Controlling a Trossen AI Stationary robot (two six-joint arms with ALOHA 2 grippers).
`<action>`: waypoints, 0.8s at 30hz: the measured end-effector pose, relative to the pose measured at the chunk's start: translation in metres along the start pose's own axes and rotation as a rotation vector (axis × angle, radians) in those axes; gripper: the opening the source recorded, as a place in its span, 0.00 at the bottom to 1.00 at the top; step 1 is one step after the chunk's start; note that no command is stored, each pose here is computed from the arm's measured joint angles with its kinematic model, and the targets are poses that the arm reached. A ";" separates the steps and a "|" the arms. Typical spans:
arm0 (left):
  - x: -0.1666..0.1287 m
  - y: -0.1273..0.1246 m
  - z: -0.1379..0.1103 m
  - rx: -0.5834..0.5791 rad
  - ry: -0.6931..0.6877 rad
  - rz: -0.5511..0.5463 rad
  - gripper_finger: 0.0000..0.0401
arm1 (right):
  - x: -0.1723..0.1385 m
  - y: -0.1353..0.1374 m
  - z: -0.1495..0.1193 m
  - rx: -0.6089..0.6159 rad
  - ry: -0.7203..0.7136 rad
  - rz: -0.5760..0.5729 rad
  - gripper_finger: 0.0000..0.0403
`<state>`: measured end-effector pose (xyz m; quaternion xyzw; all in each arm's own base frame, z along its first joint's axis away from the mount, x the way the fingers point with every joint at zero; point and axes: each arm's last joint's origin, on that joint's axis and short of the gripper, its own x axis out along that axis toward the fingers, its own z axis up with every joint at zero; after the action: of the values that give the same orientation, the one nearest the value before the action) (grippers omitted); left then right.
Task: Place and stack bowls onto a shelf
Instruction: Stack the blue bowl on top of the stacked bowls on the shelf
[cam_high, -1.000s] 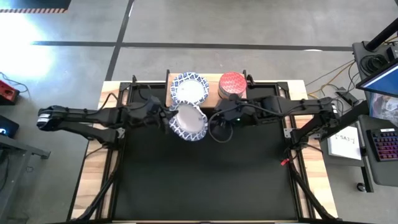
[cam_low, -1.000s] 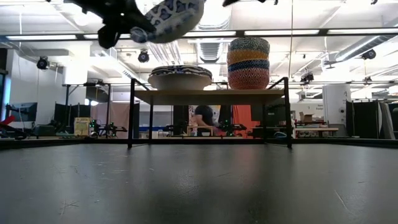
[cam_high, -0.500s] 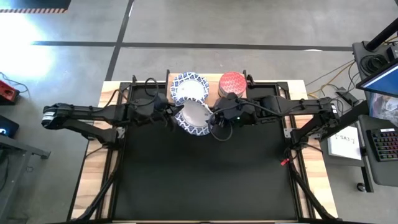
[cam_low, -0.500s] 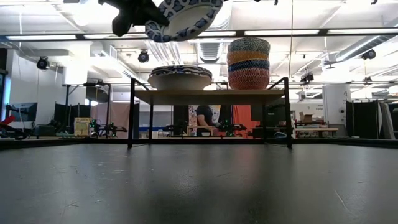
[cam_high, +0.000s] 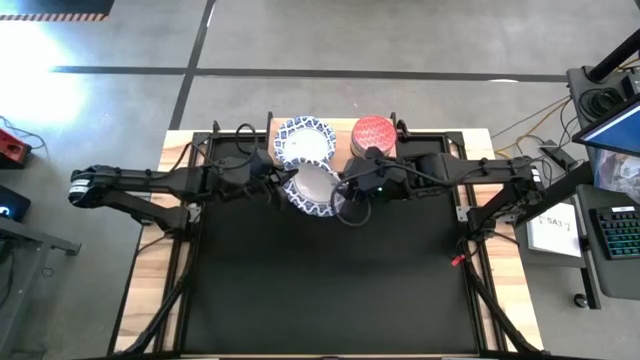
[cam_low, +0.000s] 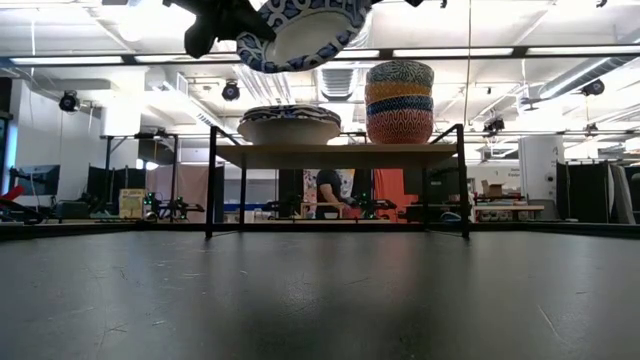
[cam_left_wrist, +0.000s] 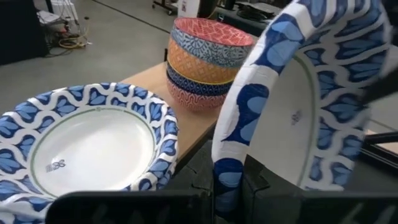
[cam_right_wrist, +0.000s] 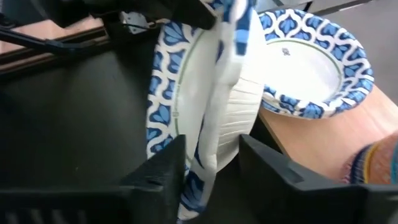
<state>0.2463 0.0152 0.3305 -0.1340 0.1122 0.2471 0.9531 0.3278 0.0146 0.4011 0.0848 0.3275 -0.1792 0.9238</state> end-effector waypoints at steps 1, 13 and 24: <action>0.000 0.000 0.000 0.000 0.003 -0.008 0.01 | 0.000 -0.001 0.000 -0.001 0.006 -0.006 0.28; -0.002 -0.001 -0.001 -0.021 0.060 -0.062 0.11 | 0.001 -0.004 -0.002 -0.009 0.029 -0.026 0.03; -0.004 -0.007 -0.001 -0.019 0.117 -0.251 0.35 | 0.004 -0.015 0.001 -0.004 0.029 -0.045 0.03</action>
<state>0.2460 0.0072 0.3320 -0.1703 0.1477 0.1189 0.9670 0.3257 -0.0010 0.3988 0.0782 0.3433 -0.1982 0.9147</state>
